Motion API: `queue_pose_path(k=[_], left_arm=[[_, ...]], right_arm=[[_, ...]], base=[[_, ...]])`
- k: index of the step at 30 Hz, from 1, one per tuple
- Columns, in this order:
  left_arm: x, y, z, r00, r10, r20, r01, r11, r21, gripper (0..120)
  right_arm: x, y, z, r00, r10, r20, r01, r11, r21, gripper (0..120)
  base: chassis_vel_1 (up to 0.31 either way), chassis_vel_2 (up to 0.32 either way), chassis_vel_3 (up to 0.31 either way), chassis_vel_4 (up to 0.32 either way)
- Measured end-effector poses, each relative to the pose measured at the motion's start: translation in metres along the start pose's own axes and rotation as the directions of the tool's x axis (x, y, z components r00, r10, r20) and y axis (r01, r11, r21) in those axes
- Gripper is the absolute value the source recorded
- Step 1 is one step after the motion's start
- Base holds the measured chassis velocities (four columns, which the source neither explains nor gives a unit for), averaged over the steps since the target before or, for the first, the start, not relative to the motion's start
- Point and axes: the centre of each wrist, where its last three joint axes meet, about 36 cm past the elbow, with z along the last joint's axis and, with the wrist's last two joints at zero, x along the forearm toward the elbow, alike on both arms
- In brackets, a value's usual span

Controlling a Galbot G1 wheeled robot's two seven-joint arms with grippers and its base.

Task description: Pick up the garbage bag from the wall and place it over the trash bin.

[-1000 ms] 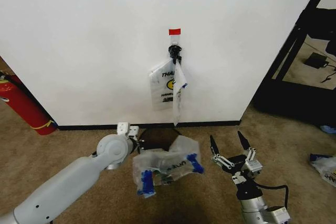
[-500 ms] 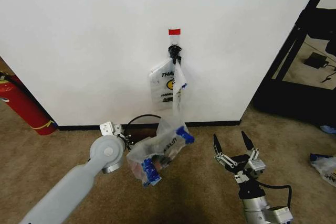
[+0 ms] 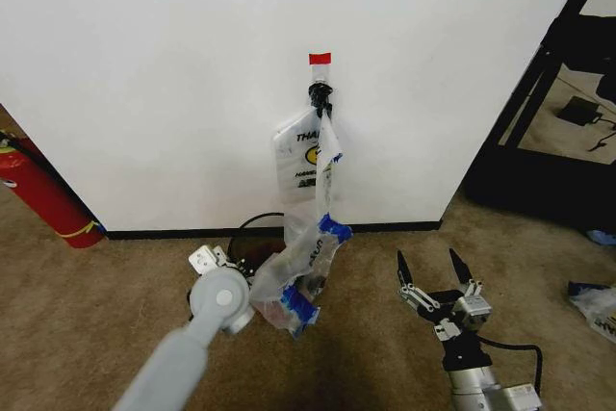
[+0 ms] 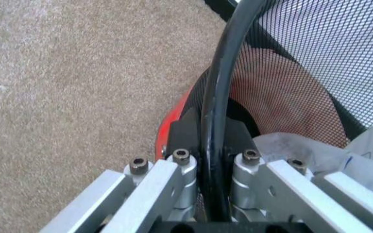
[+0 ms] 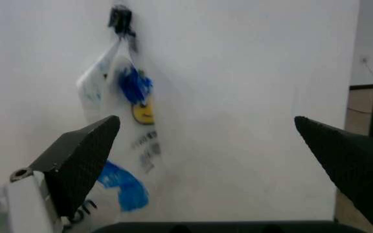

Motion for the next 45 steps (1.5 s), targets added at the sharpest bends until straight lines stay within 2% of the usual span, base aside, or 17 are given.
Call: queue_pose_path(k=[12, 18, 22, 31, 37, 43, 45], left_arm=[[0.001, 0.009, 0.034, 0.996, -0.089, 0.013, 0.087, 0.991, 0.105, 3], [-0.005, 0.016, 0.042, 0.988, -0.142, 0.055, 0.133, 0.980, 0.149, 3], [-0.008, 0.019, 0.046, 0.986, -0.160, 0.049, 0.149, 0.972, 0.184, 3], [0.001, 0.016, 0.053, 0.991, -0.133, 0.007, 0.128, 0.963, 0.236, 3], [0.007, 0.019, 0.044, 0.996, -0.089, 0.018, 0.082, 0.969, 0.232, 3], [0.010, 0.023, 0.027, 0.997, -0.056, 0.056, 0.044, 0.978, 0.202, 28], [0.011, 0.024, 0.027, 0.997, -0.055, 0.057, 0.043, 0.978, 0.202, 28]], right_arm=[[0.002, -0.006, 0.004, 0.995, 0.064, -0.072, -0.058, 0.995, 0.077, 100], [0.003, -0.005, 0.007, 0.994, 0.067, -0.082, -0.060, 0.995, 0.081, 100], [0.004, -0.004, 0.008, 0.994, 0.062, -0.088, -0.055, 0.995, 0.080, 100], [0.005, -0.003, 0.005, 0.994, 0.058, -0.092, -0.051, 0.995, 0.082, 100], [0.006, -0.002, 0.006, 0.994, 0.060, -0.092, -0.053, 0.995, 0.083, 100], [0.007, 0.001, 0.008, 0.994, 0.058, -0.095, -0.051, 0.996, 0.080, 100], [0.007, 0.002, 0.008, 0.994, 0.058, -0.095, -0.051, 0.996, 0.080, 100]], base=[[0.000, 0.000, 0.000, 0.000], [0.000, 0.000, 0.000, 0.000], [0.000, 0.000, 0.000, 0.000], [0.000, 0.000, 0.000, 0.000], [0.000, 0.000, 0.000, 0.000], [0.000, 0.000, 0.000, 0.000], [0.000, 0.000, 0.000, 0.000]])
